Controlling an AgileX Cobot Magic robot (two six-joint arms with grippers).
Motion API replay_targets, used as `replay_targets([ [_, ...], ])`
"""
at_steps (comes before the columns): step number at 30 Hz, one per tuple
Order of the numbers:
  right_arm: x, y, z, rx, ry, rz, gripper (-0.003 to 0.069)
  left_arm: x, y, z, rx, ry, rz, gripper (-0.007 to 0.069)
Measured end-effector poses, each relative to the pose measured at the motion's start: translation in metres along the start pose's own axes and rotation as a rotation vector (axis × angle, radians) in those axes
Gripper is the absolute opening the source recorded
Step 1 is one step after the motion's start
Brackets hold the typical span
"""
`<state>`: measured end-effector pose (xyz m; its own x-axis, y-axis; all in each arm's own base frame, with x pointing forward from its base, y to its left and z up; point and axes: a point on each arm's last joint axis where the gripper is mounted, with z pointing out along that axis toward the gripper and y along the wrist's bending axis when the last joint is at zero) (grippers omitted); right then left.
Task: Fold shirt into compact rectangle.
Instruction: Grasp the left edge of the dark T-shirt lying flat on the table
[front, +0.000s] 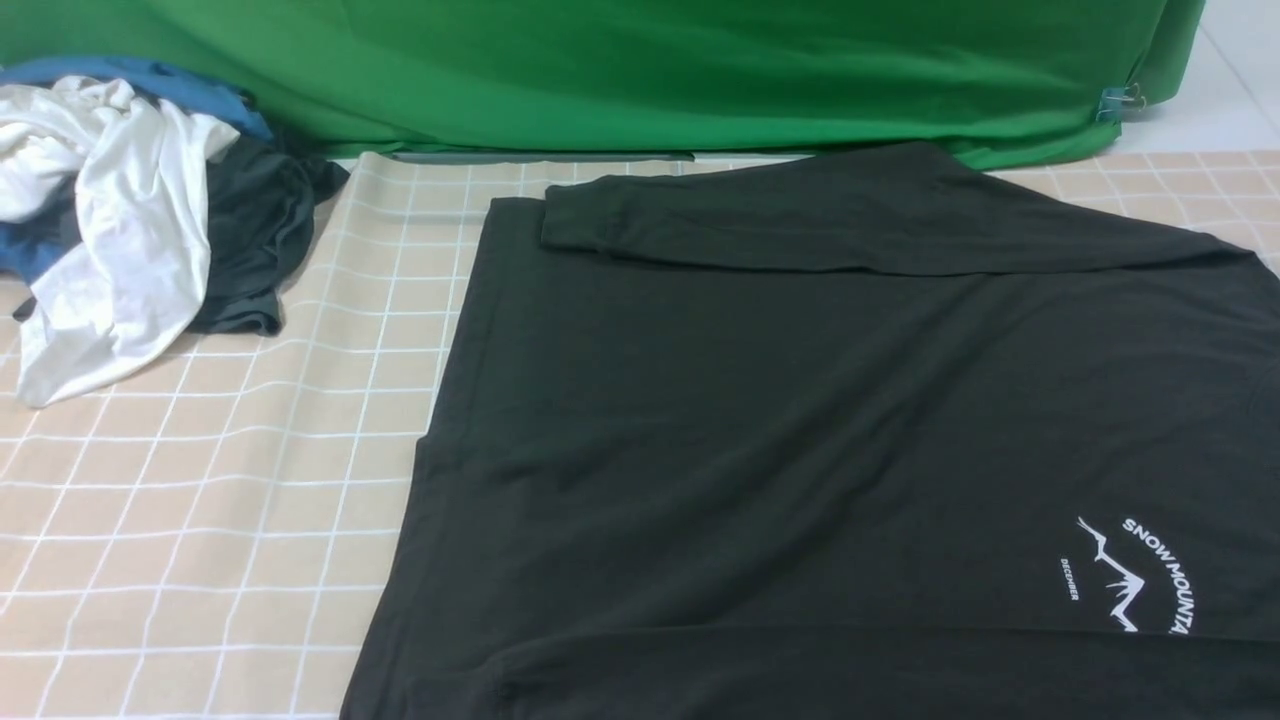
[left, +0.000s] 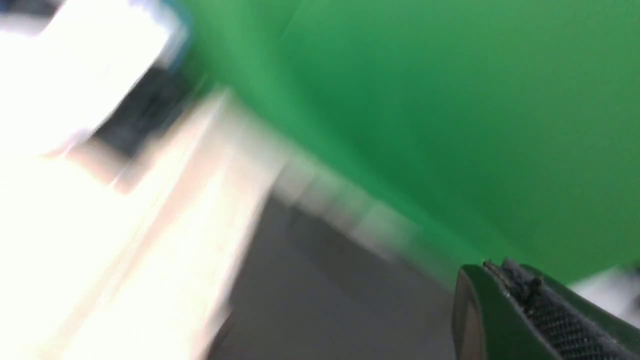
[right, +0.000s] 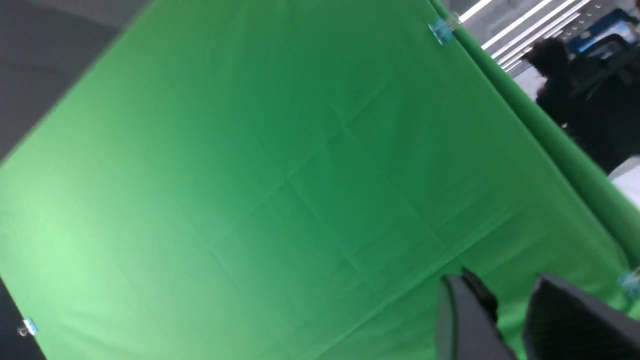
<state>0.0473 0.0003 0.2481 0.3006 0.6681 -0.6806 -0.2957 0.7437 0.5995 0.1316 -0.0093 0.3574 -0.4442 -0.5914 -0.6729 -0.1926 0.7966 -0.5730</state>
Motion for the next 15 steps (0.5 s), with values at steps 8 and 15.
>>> replay_targets([
  [8,-0.054,0.06,0.045,0.078,0.435,-0.305,0.0036,0.055,0.021,0.096,-0.129,0.643,0.112,0.0011],
  [15,-0.045,0.086,0.097,0.126,1.094,-0.535,0.0036,0.13,0.014,0.119,-0.184,0.822,0.274,0.0011],
])
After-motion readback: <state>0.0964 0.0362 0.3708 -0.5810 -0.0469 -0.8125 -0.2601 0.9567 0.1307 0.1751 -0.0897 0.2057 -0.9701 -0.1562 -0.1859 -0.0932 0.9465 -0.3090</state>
